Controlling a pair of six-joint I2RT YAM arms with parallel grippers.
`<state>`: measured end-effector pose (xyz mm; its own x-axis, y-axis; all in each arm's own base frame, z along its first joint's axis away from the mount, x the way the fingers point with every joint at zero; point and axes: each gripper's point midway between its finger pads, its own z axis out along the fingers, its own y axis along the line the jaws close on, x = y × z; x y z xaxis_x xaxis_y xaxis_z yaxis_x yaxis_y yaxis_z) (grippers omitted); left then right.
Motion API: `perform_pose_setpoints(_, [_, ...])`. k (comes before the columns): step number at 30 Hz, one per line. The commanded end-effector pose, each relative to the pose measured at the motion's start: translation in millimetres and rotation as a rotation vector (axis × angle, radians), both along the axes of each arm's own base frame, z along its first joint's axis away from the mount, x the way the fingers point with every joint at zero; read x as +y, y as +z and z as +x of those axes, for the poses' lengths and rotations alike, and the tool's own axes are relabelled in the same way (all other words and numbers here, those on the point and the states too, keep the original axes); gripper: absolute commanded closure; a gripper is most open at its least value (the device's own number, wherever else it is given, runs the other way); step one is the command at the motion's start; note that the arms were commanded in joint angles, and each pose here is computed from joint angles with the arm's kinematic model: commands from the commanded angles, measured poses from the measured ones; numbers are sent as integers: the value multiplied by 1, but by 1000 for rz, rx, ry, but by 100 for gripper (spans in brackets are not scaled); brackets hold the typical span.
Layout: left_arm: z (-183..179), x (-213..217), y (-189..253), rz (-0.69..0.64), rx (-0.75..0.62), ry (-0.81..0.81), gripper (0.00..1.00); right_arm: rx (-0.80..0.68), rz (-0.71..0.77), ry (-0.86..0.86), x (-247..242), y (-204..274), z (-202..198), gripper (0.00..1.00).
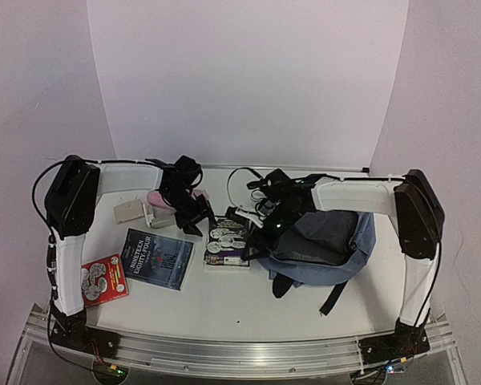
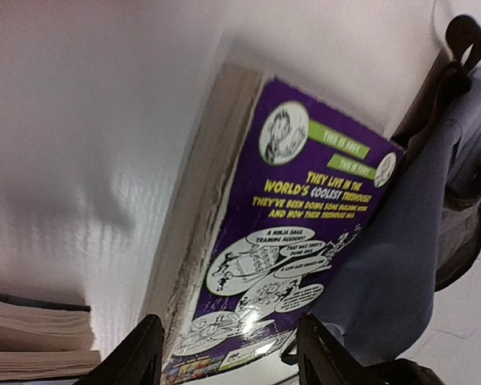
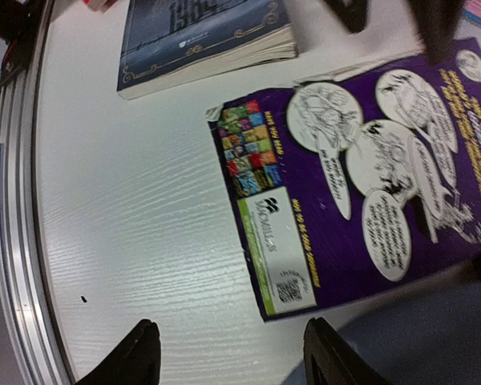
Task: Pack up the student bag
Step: Move the book to the center of the board, then pick up the book from the center of the board.
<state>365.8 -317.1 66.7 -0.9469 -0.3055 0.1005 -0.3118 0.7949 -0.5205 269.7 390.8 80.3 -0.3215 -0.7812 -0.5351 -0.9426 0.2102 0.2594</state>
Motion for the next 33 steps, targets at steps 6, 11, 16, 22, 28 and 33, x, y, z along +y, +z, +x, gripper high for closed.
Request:
perform_pose_setpoints(6, [-10, -10, -14, 38, 55, 42, 30, 31, -4, -160, -6, -14, 14, 39])
perform_pose_setpoints(11, [-16, -13, -34, 49, 94, 29, 31, 36, -33, -198, 0, -38, 27, 39])
perform_pose_setpoints(16, [-19, -24, -40, 30, 96, 1, 36, 59, -71, -212, 0, -64, 30, 40])
perform_pose_setpoints(22, [-15, -49, -6, -71, -11, -58, 59, 80, -82, -202, 2, -77, 29, 40])
perform_pose_setpoints(28, [-15, -55, 41, -154, -125, -64, 91, 81, -21, -188, 11, -52, 29, 37])
perform_pose_setpoints(33, [-15, -47, 60, -152, -154, -49, 100, 28, 65, -180, 13, -4, 33, 27])
